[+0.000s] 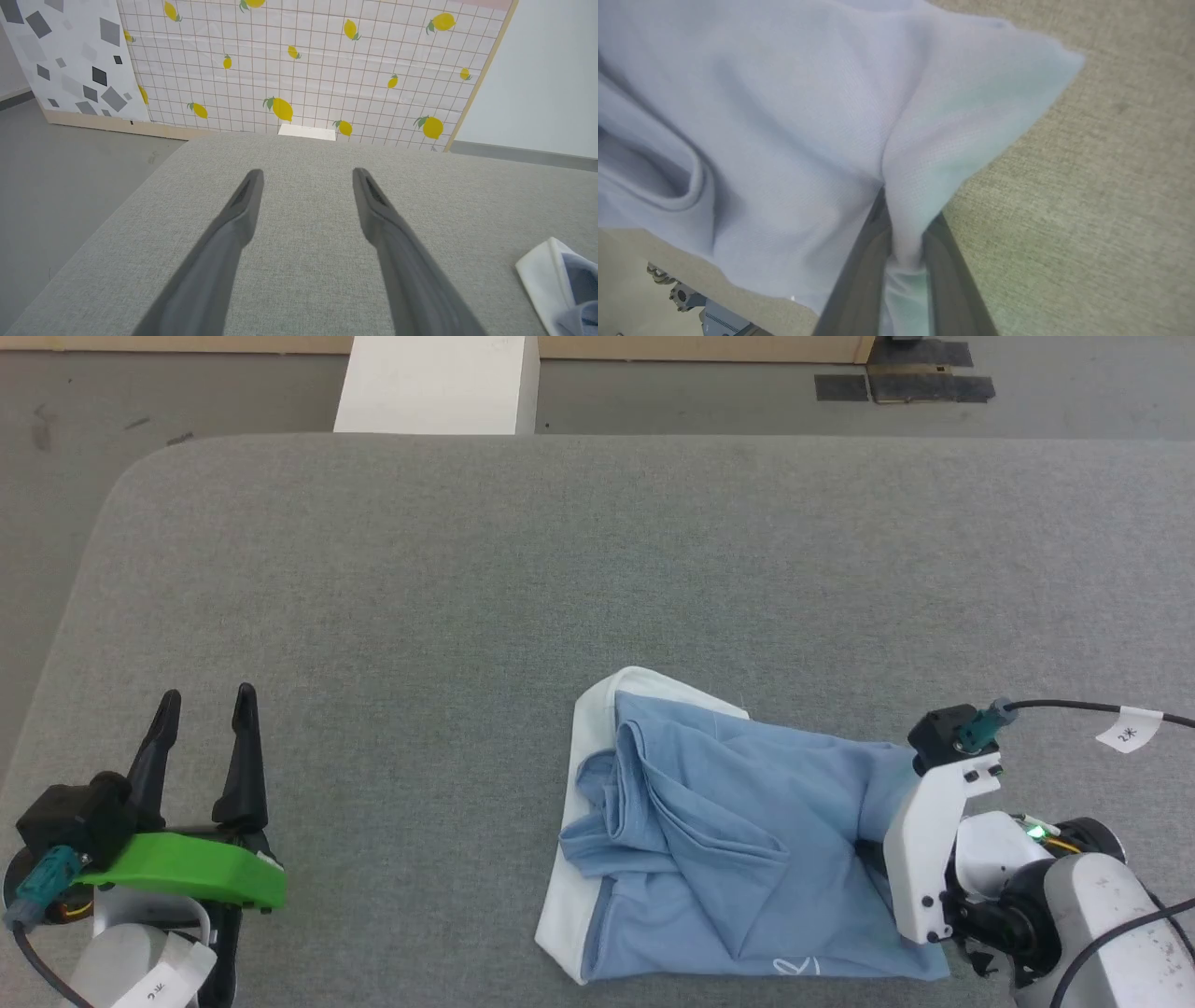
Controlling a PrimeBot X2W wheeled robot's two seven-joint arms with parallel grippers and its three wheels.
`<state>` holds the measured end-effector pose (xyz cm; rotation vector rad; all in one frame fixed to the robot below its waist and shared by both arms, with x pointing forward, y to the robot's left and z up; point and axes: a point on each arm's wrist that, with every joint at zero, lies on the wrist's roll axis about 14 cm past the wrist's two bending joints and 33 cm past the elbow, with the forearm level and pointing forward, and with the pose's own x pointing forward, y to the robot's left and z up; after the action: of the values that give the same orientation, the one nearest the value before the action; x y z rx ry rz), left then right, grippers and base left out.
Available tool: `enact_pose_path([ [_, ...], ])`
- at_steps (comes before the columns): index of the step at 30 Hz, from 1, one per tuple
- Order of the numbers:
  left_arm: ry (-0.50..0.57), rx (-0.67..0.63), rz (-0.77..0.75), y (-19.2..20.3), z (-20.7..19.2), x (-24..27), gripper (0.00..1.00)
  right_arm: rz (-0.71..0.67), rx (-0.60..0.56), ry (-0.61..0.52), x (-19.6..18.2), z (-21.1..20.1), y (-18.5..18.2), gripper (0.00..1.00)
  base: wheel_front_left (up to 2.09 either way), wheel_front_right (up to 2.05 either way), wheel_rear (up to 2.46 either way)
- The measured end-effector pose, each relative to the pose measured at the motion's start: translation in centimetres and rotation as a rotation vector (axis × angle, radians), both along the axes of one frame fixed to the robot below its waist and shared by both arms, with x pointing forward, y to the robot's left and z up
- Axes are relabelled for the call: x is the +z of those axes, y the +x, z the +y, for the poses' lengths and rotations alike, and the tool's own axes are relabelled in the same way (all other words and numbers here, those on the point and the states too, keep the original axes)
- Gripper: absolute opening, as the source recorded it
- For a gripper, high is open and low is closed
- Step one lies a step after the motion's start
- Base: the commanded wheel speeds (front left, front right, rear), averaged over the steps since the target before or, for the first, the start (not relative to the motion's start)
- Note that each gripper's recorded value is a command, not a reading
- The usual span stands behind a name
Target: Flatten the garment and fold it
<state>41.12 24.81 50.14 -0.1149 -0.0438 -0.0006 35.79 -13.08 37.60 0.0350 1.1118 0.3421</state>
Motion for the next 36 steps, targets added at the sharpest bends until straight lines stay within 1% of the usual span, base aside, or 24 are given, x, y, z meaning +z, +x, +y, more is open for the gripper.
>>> enact_pose_path([
  [8,0.002,-0.002,-0.018,-0.3,-0.1,0.7,1.0,-0.086,0.031,-0.016,1.8,-0.3,0.7,0.0,0.0,0.0,0.0],
  [15,-0.011,-0.015,-0.052,-1.0,-1.0,1.8,1.0,-0.217,0.102,-0.06,6.4,-0.7,1.9,0.0,0.0,0.0,0.0],
  [18,-0.014,-0.029,-0.059,-0.9,-1.6,2.0,1.0,-0.244,0.104,-0.086,7.9,-1.7,1.9,0.0,0.0,0.0,0.0],
  [25,-0.023,-0.087,-0.07,0.4,-3.6,2.1,1.0,-0.235,0.073,-0.134,8.9,-3.9,1.4,0.0,0.0,0.0,0.0],
  [29,-0.032,-0.133,-0.07,1.7,-5.1,1.9,1.0,-0.239,0.037,-0.174,9.5,-5.9,2.1,0.0,0.0,0.0,0.0],
  [34,-0.012,-0.217,-0.067,4.2,-7.1,1.6,1.0,-0.23,-0.057,-0.245,9.7,-9.9,3.3,0.0,0.0,0.0,0.0],
  [36,-0.003,-0.264,-0.061,5.3,-8.3,1.3,1.0,-0.226,-0.118,-0.274,9.7,-12.1,3.5,0.0,0.0,0.0,0.0],
])
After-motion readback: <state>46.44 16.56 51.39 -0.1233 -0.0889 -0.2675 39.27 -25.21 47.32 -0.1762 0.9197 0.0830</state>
